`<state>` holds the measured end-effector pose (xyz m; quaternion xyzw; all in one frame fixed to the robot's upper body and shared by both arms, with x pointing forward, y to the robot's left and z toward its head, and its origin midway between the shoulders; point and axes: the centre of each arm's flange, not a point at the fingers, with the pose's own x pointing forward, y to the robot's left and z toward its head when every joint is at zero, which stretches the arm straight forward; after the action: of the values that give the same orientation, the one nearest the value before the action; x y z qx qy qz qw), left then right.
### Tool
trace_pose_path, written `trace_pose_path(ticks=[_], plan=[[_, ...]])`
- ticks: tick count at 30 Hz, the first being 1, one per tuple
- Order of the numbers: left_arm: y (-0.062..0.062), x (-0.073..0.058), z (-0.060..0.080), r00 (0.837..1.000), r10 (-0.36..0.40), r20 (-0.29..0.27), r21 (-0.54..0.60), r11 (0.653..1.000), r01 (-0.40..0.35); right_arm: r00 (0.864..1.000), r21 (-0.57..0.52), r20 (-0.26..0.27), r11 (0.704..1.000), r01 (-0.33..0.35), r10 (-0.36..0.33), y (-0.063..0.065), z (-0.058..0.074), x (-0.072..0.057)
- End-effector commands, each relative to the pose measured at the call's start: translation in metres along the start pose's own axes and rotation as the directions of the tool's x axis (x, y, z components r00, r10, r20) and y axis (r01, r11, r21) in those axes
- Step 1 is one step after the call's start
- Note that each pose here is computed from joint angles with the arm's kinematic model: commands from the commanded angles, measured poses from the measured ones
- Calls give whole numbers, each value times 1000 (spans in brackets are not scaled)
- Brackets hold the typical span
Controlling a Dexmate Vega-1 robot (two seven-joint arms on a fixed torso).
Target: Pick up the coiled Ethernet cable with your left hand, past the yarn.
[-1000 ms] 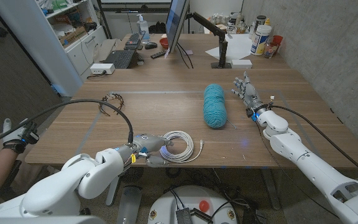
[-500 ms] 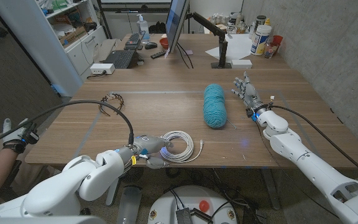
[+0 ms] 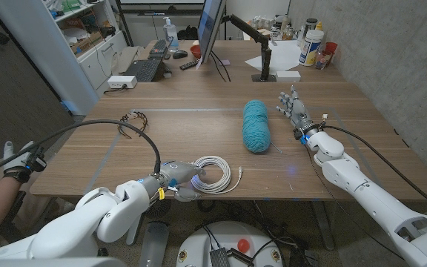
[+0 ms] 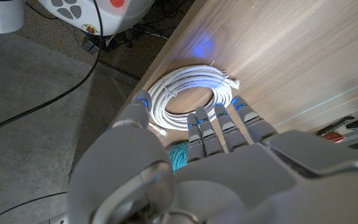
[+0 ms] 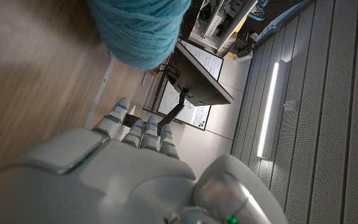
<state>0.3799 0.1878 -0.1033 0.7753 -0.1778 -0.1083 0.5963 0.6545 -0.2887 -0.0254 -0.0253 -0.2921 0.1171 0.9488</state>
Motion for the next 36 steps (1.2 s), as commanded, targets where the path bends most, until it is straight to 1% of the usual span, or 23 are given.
trace_pose_path(ticks=[1,10,13,25,26,36], plan=[[-3,0,4,999,29,-30,37,999,-27,1000,1,2,1000,-1,1,0,0,0],[-5,1,5,998,41,-40,57,998,-39,1000,3,1,1000,1,-1,0,0,0],[-6,1,6,998,44,-52,36,998,-43,1000,5,5,1000,5,-5,-1,1,-1],[-7,2,7,997,56,-60,45,998,-53,1000,7,6,1000,8,-8,-2,1,-2],[-7,2,7,997,55,-63,28,998,-53,1000,8,10,1000,9,-9,-2,2,-2],[-8,6,10,997,56,-56,49,997,-53,1000,10,10,1000,9,-9,-3,2,-2]])
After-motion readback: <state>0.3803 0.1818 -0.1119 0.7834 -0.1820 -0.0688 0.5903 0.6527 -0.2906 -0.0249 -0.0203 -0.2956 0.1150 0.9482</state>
